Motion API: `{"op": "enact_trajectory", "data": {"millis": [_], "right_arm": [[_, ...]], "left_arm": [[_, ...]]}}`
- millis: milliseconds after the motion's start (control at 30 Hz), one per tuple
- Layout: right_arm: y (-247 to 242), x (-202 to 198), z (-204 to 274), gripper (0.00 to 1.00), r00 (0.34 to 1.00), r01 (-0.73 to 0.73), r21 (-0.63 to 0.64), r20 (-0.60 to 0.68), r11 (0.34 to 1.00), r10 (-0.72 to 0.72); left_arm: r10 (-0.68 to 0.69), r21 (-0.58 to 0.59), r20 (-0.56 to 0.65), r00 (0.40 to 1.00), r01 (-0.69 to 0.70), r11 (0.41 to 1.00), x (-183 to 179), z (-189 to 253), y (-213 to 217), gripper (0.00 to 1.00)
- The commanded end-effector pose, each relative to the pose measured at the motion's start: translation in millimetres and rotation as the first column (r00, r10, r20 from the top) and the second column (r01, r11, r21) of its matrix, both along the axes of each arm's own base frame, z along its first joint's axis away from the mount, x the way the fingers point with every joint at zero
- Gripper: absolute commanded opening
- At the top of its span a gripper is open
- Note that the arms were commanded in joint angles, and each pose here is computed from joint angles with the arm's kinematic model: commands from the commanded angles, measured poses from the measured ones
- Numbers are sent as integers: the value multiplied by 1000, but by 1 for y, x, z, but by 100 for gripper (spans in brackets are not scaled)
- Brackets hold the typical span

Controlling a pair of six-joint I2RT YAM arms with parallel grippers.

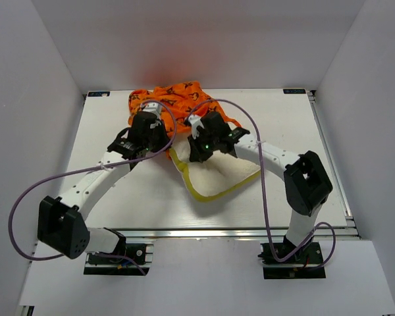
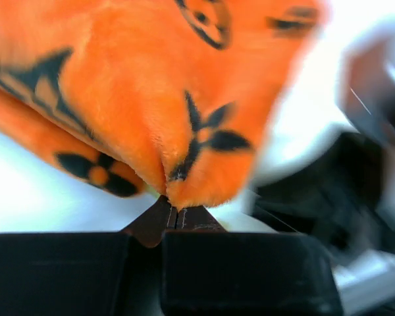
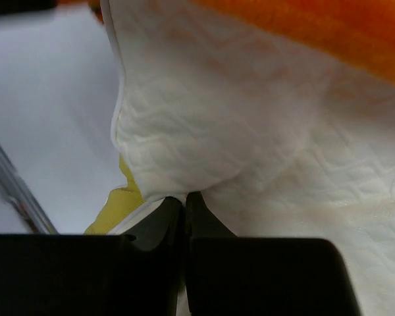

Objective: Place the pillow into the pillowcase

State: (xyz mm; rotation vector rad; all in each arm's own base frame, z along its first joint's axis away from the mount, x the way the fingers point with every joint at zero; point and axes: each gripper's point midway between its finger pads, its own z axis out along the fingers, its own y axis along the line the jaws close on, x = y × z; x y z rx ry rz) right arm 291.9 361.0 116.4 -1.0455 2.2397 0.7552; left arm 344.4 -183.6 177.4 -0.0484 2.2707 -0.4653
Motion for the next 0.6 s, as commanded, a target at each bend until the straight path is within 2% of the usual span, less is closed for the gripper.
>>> {"op": "enact_trajectory", "data": {"millis": [0, 100, 167, 233, 333, 433, 500, 567], "right_arm": [[38, 47, 106, 0, 993, 20, 306, 104, 952, -54], [50, 74, 186, 0, 964, 20, 460, 226, 888, -139], [51, 88, 239, 0, 929, 16, 527, 306, 850, -207], [41, 99, 265, 0, 893, 31, 557, 357, 830, -273], [21, 113, 276, 0, 830, 58, 581, 424, 812, -363], [12, 119, 222, 0, 846, 125, 506, 395, 854, -358], [13, 110, 173, 0, 883, 150, 445, 341, 883, -322], [19, 94, 154, 0, 898, 145, 429, 322, 892, -301]], "left_arm": [[-183, -220, 129, 975, 208, 953, -27, 91, -56, 0], [-223, -272, 151, 963, 258, 927, -37, 114, -75, 0], [-245, -260, 127, 961, 271, 927, -40, 109, -83, 0], [-246, -233, 79, 966, 258, 938, -44, 87, -80, 0], [-236, -248, 40, 971, 239, 939, -56, 59, -74, 0], [-231, -360, 89, 969, 248, 899, -60, 84, -87, 0], [-245, -401, 153, 957, 286, 870, -53, 121, -103, 0], [-282, -438, 184, 941, 336, 834, -56, 149, -122, 0]]}}
